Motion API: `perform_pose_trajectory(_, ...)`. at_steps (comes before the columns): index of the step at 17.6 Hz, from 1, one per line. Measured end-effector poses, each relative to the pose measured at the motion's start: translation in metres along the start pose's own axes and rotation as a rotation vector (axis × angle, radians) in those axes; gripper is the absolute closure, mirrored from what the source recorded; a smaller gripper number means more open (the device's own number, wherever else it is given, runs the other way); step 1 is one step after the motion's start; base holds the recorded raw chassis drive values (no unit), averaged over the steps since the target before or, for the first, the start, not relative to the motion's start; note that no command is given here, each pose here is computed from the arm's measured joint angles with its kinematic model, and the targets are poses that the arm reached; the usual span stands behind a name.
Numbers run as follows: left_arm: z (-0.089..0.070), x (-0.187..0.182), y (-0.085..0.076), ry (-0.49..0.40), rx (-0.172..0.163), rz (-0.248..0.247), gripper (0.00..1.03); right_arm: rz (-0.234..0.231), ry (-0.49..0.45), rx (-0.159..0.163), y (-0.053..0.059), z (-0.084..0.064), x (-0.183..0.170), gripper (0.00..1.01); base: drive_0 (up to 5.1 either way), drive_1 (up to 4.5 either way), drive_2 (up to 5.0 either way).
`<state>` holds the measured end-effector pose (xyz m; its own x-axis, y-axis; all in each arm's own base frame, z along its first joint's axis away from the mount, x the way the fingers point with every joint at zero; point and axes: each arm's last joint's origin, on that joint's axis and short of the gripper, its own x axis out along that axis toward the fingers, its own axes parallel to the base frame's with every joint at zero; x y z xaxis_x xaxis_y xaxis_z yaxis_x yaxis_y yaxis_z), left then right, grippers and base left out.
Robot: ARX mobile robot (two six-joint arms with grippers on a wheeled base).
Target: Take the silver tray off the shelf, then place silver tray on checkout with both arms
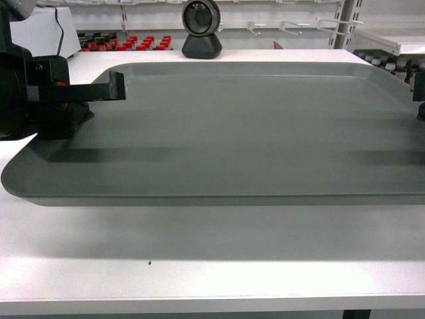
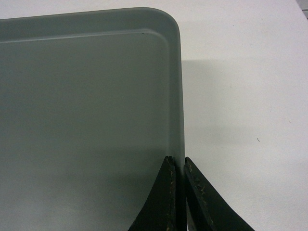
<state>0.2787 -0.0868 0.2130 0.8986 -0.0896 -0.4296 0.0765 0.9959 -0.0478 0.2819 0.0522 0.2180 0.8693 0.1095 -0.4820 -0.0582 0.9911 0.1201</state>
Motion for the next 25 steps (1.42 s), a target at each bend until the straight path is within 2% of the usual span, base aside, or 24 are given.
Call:
perform_pose_trajectory(6,0.0,0.0,0.0,-0.003,-0.001,0.0,0.99,0.0,0.0,0.0,0.0,0.0,0.0,0.99,0.0,0.0,0.0)
perform_pose_trajectory(7,0.001,0.0,-0.001,-0.021,-0.005,0.026,0.99,0.039,-0.078,0.013,0.0,0.0,0.001,0.99,0.0,0.0,0.0)
perform_pose_trajectory(8,0.004,0.003,-0.01,-0.115,-0.007,0.132,0.99,0.093,-0.156,0.026,-0.002,-0.001,0.004,0.99,0.0,0.0,0.0)
perform_pose_trajectory(9,0.01,0.006,-0.015,-0.172,0.01,0.242,0.99,0.104,-0.211,0.028,-0.001,0.002,0.008,0.99,0.0,0.0,0.0)
perform_pose_trajectory(10,0.013,0.01,-0.018,-0.199,0.038,0.302,0.99,0.114,-0.22,0.027,-0.002,0.007,0.013,0.99,0.0,0.0,0.0)
perform_pose_trajectory(11,0.016,0.019,-0.02,-0.192,0.063,0.334,0.99,0.113,-0.205,0.02,-0.002,0.011,0.021,0.99,0.0,0.0,0.0)
perform_pose_trajectory(14,0.012,0.052,-0.017,-0.094,0.097,0.345,0.99,0.109,-0.083,0.006,-0.003,0.015,0.053,0.99,0.0,0.0,0.0)
perform_pose_trajectory(15,0.014,0.06,-0.016,-0.075,0.098,0.344,0.99,0.103,-0.058,0.001,-0.004,0.018,0.063,0.99,0.0,0.0,0.0)
perform_pose_trajectory(18,0.029,0.078,-0.013,-0.068,0.083,0.354,0.99,0.098,-0.04,-0.022,-0.001,0.039,0.084,0.99,0.0,0.0,0.0)
perform_pose_trajectory(19,0.032,0.085,-0.01,-0.059,0.067,0.354,0.99,0.095,-0.031,-0.03,0.0,0.045,0.092,0.99,0.0,0.0,0.0)
perform_pose_trajectory(20,0.032,0.094,-0.006,-0.039,0.067,0.357,0.99,0.092,-0.008,-0.034,0.0,0.047,0.101,0.99,0.0,0.0,0.0)
perform_pose_trajectory(22,0.02,0.106,-0.003,0.039,0.073,0.36,0.99,0.074,0.096,-0.035,-0.004,0.033,0.121,0.99,0.0,0.0,0.0)
perform_pose_trajectory(25,0.017,0.109,-0.001,0.048,0.053,0.358,0.99,0.067,0.119,-0.038,-0.006,0.029,0.127,0.99,0.0,0.0,0.0)
